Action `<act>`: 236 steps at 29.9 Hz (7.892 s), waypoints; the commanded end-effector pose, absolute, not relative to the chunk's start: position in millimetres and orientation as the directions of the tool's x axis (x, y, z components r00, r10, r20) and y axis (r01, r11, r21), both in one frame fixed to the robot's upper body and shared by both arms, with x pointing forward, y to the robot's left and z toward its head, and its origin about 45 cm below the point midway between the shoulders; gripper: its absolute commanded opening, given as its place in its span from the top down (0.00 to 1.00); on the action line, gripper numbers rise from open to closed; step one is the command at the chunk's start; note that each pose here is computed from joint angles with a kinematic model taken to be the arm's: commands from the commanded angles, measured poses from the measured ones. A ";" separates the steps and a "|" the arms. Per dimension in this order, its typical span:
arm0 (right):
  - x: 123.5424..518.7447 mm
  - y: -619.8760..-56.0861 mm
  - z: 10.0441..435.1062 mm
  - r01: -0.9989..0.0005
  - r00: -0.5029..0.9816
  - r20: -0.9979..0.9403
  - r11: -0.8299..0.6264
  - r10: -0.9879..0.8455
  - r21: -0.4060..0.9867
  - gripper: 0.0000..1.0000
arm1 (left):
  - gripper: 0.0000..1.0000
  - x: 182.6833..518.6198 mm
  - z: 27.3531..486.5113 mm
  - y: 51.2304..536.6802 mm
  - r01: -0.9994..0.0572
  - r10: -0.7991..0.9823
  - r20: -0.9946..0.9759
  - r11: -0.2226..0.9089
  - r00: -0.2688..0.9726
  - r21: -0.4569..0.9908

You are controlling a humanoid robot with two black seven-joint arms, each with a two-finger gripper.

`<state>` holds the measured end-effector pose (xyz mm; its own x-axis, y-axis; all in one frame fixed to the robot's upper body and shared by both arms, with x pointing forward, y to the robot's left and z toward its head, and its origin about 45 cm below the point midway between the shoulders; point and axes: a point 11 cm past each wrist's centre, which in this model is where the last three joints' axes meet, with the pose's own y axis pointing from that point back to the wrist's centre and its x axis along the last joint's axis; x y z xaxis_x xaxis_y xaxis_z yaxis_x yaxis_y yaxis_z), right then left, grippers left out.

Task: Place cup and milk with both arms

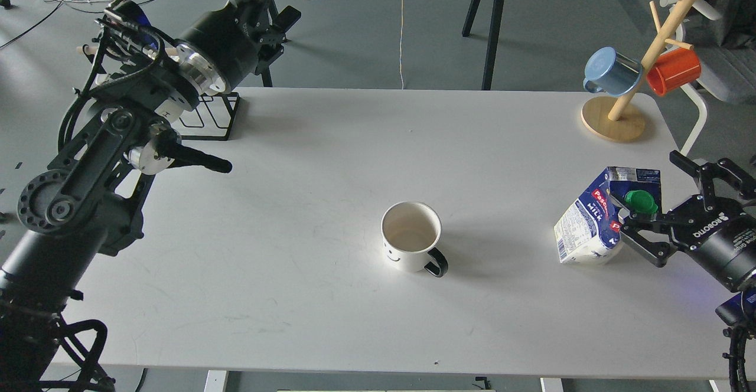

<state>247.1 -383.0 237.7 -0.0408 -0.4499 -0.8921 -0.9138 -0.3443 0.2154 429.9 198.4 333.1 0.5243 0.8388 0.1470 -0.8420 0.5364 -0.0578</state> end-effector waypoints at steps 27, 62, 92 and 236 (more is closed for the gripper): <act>258.2 -366.0 244.1 -0.915 0.030 -0.910 -0.379 -0.414 0.142 0.01 | 0.00 428.9 330.3 194.1 -0.837 0.833 0.148 0.544 0.533 -0.051; 199.2 -454.4 239.2 -0.889 -0.199 -0.701 -0.175 -0.685 0.423 0.01 | 0.00 429.2 330.9 192.9 -0.840 0.837 0.141 0.540 0.528 -0.058; 204.1 -370.0 130.3 -0.887 -0.215 -0.867 -0.281 -0.449 0.365 0.01 | 0.00 427.0 325.3 180.3 -0.830 0.826 0.136 0.556 0.546 -0.046; 248.8 -165.9 94.1 -0.916 -0.056 -0.993 -0.391 -0.101 0.092 0.63 | 0.00 425.0 316.6 179.1 -0.827 0.821 0.144 0.561 0.553 -0.021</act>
<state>249.6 -168.5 97.4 -0.0491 -0.1010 -0.9937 -0.9163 -0.3913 0.0851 425.0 178.9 316.5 0.5535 0.8204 0.1435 -0.8271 0.5616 -0.0206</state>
